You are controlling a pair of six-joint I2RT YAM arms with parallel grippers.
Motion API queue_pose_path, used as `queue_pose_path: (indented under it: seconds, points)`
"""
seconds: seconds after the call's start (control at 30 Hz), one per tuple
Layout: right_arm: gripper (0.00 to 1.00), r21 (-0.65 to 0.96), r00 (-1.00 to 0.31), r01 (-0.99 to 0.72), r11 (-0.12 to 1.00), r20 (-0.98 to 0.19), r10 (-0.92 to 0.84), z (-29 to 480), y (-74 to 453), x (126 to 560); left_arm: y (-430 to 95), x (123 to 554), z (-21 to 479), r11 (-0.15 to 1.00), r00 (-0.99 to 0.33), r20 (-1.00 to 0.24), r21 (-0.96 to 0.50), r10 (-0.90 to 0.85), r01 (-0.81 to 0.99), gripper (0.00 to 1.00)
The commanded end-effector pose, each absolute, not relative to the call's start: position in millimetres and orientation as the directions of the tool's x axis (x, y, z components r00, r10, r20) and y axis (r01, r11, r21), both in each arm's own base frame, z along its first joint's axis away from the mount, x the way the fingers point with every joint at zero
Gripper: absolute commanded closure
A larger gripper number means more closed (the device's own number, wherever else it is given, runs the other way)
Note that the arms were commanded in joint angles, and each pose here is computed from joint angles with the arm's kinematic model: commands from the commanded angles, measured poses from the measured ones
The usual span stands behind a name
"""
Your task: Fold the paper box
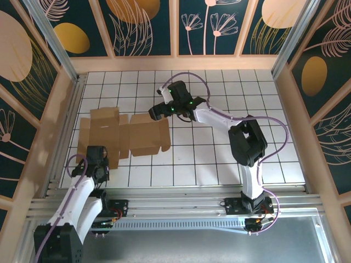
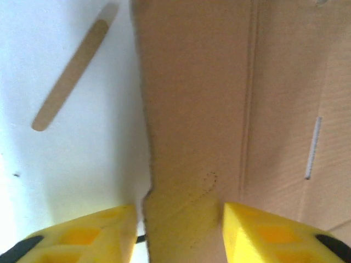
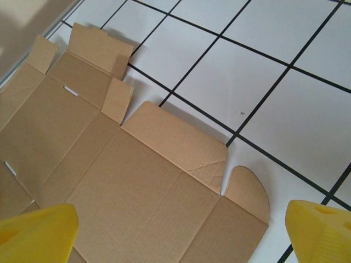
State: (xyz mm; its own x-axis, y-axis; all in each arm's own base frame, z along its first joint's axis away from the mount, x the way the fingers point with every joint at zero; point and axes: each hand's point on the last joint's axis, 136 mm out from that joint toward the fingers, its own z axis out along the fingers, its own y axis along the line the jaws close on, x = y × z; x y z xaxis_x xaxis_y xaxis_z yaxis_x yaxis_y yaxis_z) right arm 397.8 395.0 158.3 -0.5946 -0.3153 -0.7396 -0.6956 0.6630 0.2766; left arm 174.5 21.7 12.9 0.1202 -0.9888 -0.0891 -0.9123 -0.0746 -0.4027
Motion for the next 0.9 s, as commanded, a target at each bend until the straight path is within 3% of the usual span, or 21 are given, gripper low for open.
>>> queue_pose_path:
  seconds: [0.0, 0.1, 0.27, 0.37, 0.47, 0.67, 0.87]
  points:
    - [0.02, 0.268, -0.568, -0.702, 0.66, -0.769, -0.293, 183, 390, 394, 23, 228, 34, -0.019, 0.097, -0.097, -0.604, -0.99, -0.797, 0.69]
    - [0.02, 0.263, -0.569, -0.69, 0.674, -0.773, -0.281, 190, 385, 394, 20, 241, 44, 0.034, 0.051, -0.109, -0.662, -0.993, -0.749, 0.85]
    - [0.02, 0.266, -0.569, -0.661, 0.702, -0.787, -0.238, 209, 366, 394, 4, 278, 80, 0.294, -0.174, -0.238, -0.723, -0.956, -0.625, 0.98]
    - [0.02, 0.278, -0.574, -0.638, 0.718, -0.793, -0.203, 224, 347, 395, -19, 303, 100, 0.501, -0.394, -0.328, -0.7, -0.858, -0.508, 1.0]
    - [0.01, 0.293, -0.578, -0.606, 0.74, -0.801, -0.156, 236, 321, 398, -47, 323, 103, 0.634, -0.603, -0.333, -0.666, -0.725, -0.394, 1.0]
    - [0.01, 0.37, -0.635, -0.509, 0.777, -0.771, -0.049, 243, 253, 413, -106, 345, 106, 0.657, -0.839, -0.262, -0.74, -0.477, -0.143, 1.0]
    - [0.01, 0.405, -0.704, -0.397, 0.823, -0.71, 0.01, 215, 200, 432, -162, 364, 107, 0.726, -0.925, -0.316, -0.684, -0.211, 0.068, 1.0]
